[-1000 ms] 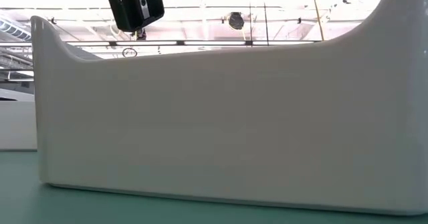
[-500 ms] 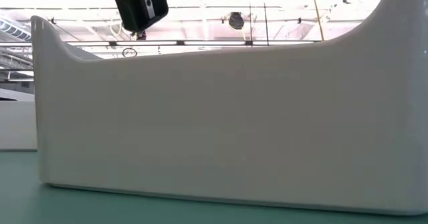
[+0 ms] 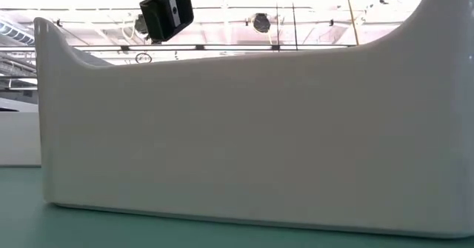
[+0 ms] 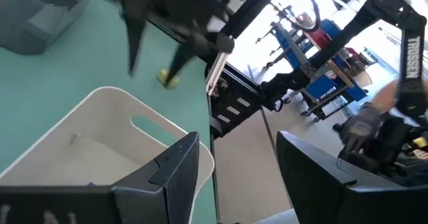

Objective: Sort & place blocks by color
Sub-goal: Put the green block into the transparent bin

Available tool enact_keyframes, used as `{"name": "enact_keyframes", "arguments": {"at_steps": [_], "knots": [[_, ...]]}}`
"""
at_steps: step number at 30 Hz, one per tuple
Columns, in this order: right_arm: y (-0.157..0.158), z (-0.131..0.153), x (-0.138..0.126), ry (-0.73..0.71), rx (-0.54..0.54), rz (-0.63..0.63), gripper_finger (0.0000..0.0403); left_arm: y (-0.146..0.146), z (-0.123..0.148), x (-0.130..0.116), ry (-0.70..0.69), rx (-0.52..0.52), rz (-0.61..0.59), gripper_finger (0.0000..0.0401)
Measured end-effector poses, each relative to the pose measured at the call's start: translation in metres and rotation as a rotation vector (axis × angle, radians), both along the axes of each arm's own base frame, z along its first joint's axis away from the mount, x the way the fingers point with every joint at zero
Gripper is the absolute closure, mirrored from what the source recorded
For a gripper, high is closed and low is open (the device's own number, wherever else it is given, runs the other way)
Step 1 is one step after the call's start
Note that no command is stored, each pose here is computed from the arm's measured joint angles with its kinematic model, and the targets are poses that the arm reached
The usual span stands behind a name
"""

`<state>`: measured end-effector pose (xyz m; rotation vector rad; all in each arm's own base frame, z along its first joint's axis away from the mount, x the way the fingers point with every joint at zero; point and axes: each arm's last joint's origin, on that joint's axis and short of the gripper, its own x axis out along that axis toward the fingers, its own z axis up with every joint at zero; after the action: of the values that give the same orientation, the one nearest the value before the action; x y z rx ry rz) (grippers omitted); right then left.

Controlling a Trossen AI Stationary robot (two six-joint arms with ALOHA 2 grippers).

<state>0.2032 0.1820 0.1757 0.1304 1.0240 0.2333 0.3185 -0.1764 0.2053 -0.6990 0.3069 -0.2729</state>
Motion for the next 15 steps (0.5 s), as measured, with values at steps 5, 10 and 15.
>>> {"name": "enact_keyframes", "arguments": {"at_steps": [5, 10, 15], "knots": [[-0.026, 0.045, -0.001, 0.164, -0.073, -0.065, 0.018, 0.003, 0.0, 0.001, 0.005, -0.014, 0.011, 0.0201], [-0.025, 0.053, -0.015, 0.214, -0.093, -0.004, 0.018, 0.004, 0.0, 0.002, 0.006, -0.017, 0.017, 0.0201], [-0.008, 0.03, -0.025, 0.14, -0.188, 0.286, 0.018, 0.004, 0.0, 0.002, -0.001, 0.003, 0.013, 0.0201]]}}
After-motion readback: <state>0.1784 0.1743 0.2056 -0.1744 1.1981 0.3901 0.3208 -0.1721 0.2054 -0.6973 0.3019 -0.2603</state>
